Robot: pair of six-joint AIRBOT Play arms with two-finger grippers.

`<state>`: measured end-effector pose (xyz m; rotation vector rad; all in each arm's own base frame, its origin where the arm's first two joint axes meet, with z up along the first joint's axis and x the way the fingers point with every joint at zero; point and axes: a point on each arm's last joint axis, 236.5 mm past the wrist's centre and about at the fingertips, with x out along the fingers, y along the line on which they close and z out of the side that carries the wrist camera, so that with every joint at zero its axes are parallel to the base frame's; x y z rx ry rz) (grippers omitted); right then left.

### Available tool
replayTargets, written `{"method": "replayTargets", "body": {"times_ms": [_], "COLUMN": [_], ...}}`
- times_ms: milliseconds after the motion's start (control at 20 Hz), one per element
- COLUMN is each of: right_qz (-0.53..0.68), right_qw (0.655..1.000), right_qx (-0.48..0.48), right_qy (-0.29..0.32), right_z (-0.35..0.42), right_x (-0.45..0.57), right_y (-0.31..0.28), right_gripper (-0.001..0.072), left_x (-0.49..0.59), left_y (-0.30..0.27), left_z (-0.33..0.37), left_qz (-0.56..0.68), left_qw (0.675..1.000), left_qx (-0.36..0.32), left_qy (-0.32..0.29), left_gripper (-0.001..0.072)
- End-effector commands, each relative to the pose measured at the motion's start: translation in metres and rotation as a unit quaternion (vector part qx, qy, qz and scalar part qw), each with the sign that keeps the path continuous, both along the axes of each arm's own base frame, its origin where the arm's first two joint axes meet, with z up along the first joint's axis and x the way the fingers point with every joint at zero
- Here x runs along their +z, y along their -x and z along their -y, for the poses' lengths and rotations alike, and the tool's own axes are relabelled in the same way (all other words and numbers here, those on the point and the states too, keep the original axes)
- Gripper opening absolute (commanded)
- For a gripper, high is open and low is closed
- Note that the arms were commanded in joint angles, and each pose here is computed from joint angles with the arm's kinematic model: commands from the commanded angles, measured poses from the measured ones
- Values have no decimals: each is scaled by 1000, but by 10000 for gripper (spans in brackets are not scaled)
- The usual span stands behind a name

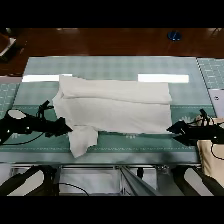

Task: Fold the shirts.

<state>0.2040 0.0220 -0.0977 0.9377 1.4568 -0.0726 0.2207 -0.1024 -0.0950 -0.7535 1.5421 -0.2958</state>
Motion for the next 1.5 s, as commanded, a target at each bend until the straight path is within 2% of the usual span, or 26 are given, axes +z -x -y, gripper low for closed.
{"method": "replayTargets", "body": {"times_ms": [0, 50, 100, 150, 200, 250, 350, 600, 950, 1250, 1300, 1350, 1400, 1450], "right_qz": [12, 20, 29, 41, 58, 74, 105, 177, 171, 156, 158, 160, 164, 166], "right_qw": [999, 999, 999, 999, 998, 997, 992, 981, 981, 985, 985, 985, 985, 985], "right_qx": [-31, -40, -40, -27, 0, 29, 67, 73, 88, 75, 65, 56, 54, 52], "right_qy": [-5, -8, -9, -7, -1, -1, -2, 23, 17, 11, 13, 14, 14, 20], "right_z": [-2, -2, -3, -4, -7, -11, -12, 8, -1, 6, 9, 11, 11, 17], "right_x": [-17, -18, -15, -11, -4, 6, 34, 88, 79, 54, 48, 44, 43, 44], "right_y": [-23, -32, -40, -48, -54, -61, -79, -141, -219, -250, -256, -260, -263, -264], "right_gripper": [612, 604, 515, 319, 90, 27, 27, 26, 27, 27, 117, 455, 622, 623], "left_x": [1, 1, 1, 3, 7, 15, 41, 96, 76, 57, 50, 45, 43, 42], "left_y": [-1, -1, -2, -5, -11, -23, -52, -139, -253, -303, -304, -303, -301, -296], "left_z": [0, 0, 0, -1, -2, -6, -18, -34, -21, -13, -13, -13, -14, -23], "left_qz": [1, 2, 3, 7, 15, 37, 82, 180, 145, 124, 118, 112, 107, 92], "left_qw": [1000, 1000, 1000, 1000, 1000, 999, 997, 983, 989, 992, 993, 993, 994, 996], "left_qx": [0, 0, 0, 0, 0, -6, -5, 22, 8, -11, -13, -13, -15, -12], "left_qy": [1, 1, 0, 0, -2, -6, -9, -36, -8, 12, 14, 15, 15, 10], "left_gripper": [20, 20, 20, 20, 20, 20, 20, 19, 19, 19, 48, 333, 706, 700]}}
